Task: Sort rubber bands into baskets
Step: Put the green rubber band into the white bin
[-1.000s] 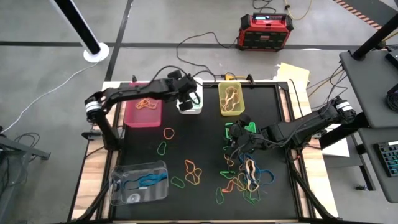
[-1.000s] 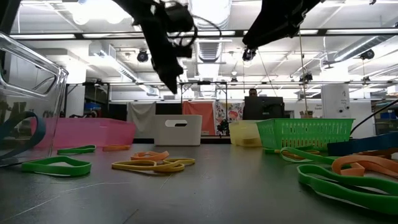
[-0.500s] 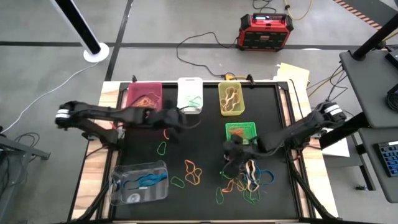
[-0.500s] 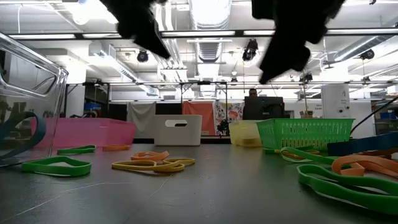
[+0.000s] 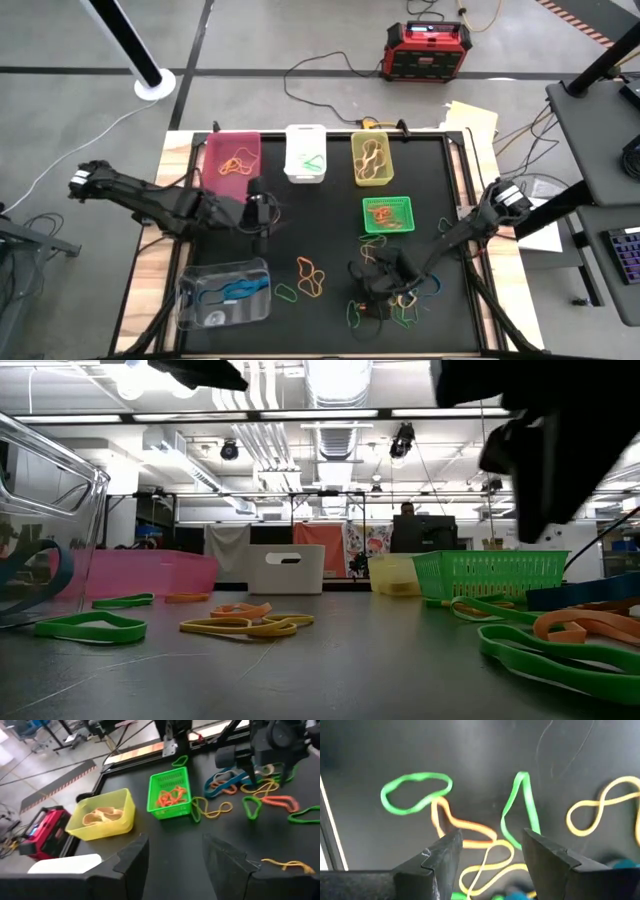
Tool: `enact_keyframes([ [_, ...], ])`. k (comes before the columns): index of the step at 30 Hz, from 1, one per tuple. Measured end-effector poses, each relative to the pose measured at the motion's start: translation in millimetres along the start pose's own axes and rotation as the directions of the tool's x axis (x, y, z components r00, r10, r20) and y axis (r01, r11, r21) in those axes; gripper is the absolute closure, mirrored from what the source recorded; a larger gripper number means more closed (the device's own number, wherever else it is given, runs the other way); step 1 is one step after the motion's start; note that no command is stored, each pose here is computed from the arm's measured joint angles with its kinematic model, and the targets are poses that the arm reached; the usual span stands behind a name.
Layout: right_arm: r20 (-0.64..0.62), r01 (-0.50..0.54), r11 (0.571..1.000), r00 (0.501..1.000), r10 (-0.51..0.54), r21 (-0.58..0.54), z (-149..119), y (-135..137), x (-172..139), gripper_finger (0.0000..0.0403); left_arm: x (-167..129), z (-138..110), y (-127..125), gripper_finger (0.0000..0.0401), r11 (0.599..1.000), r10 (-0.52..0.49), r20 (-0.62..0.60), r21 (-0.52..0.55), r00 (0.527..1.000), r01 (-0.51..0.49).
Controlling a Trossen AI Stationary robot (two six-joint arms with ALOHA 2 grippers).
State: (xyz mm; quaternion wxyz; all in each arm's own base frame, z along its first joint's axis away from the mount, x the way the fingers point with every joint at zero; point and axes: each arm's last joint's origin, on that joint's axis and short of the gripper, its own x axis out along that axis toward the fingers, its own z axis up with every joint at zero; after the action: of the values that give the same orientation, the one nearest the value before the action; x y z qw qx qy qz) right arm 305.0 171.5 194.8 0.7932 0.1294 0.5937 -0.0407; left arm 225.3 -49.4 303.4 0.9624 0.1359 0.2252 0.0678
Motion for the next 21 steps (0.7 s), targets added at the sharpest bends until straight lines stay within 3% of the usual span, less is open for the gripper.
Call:
enact_keyframes([
  [5, 0.026, 0.023, 1.0, 0.999, -0.023, -0.008, -10.2, 14.9, -5.2, 0.0202, -1.8, -6.8, -7.0, 0.0235, 1.0, -0.026, -0.009, -0.014, 1.0, 0.026],
  [12, 0.165, 0.151, 0.988, 0.975, -0.146, -0.013, -19.0, 18.6, -5.9, 0.0202, 0.6, -8.9, -11.4, 0.0235, 0.999, -0.036, -0.008, -0.023, 0.999, 0.036],
  [21, 0.201, 0.12, 0.993, 0.972, -0.12, 0.008, -19.2, 12.7, 8.9, 0.0202, -1.6, -7.9, -15.1, 0.0235, 0.999, -0.052, 0.002, 0.011, 0.999, 0.052],
])
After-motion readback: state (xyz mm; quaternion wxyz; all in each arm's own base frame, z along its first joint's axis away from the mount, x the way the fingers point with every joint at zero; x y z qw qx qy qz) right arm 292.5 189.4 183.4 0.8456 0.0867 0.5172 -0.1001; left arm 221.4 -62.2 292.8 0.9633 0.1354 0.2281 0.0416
